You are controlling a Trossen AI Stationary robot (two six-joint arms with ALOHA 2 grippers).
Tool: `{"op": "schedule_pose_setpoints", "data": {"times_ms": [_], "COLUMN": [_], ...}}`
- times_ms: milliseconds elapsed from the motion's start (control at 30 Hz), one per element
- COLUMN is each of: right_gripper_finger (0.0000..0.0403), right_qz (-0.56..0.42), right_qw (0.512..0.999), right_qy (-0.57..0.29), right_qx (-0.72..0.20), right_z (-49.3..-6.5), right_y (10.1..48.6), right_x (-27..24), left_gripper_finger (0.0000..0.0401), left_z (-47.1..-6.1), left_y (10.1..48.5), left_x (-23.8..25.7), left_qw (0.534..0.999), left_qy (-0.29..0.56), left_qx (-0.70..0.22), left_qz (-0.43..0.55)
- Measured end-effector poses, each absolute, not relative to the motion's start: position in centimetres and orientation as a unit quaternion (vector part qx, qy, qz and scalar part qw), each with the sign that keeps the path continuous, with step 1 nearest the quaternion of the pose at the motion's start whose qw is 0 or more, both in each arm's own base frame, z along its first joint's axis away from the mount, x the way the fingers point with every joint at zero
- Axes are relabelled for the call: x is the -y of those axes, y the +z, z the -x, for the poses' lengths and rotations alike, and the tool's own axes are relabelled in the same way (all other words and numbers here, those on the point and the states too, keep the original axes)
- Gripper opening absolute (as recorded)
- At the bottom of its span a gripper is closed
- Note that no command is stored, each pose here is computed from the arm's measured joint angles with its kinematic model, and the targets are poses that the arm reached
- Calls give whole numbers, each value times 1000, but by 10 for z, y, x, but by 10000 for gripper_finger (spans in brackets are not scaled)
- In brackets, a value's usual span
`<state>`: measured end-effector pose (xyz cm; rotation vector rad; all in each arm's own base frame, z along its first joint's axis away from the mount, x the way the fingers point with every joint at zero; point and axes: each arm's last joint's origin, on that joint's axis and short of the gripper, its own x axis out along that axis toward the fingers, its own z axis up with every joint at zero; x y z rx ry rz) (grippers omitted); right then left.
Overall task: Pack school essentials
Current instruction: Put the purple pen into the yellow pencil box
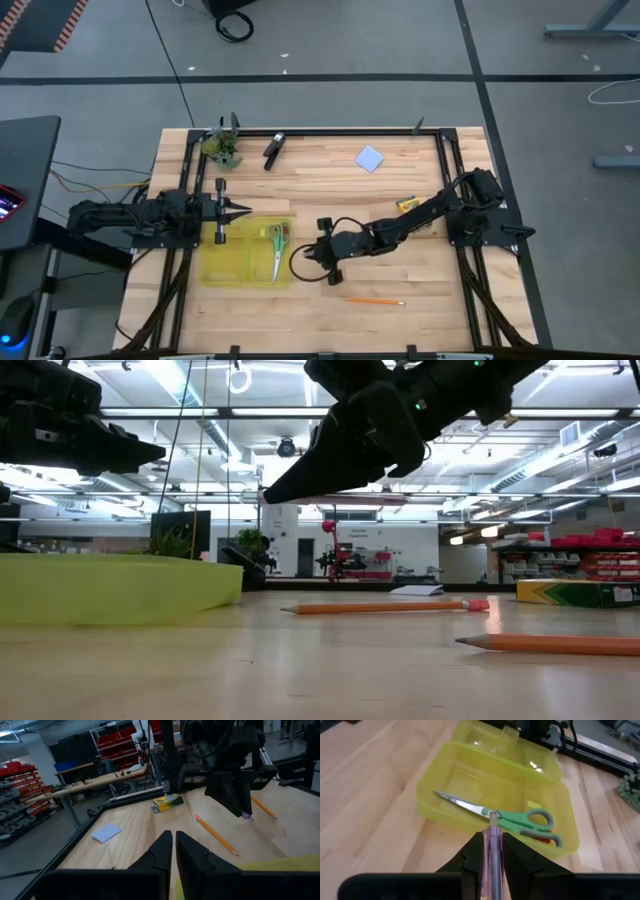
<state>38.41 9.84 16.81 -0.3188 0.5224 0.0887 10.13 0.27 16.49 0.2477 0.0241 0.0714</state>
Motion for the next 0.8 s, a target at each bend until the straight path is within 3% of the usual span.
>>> {"op": "schedule_pose_setpoints", "data": {"times_ms": [367,800], "right_gripper_finger": [67,69], "right_qz": [234,314], "right_qw": [944,901], "right_qy": [109,283], "right_qx": [-208,-95], "right_z": [-410,-465], "right_y": [182,186], "right_x": [-67,-22], "left_gripper_finger": [39,29], "left_z": [-101,-102], "left_y": [165,164], "left_x": [-3,-3], "left_qw": [992,992], "left_qy": [36,35], "left_qx": [-12,-17], "left_qz": [-124,-124]}}
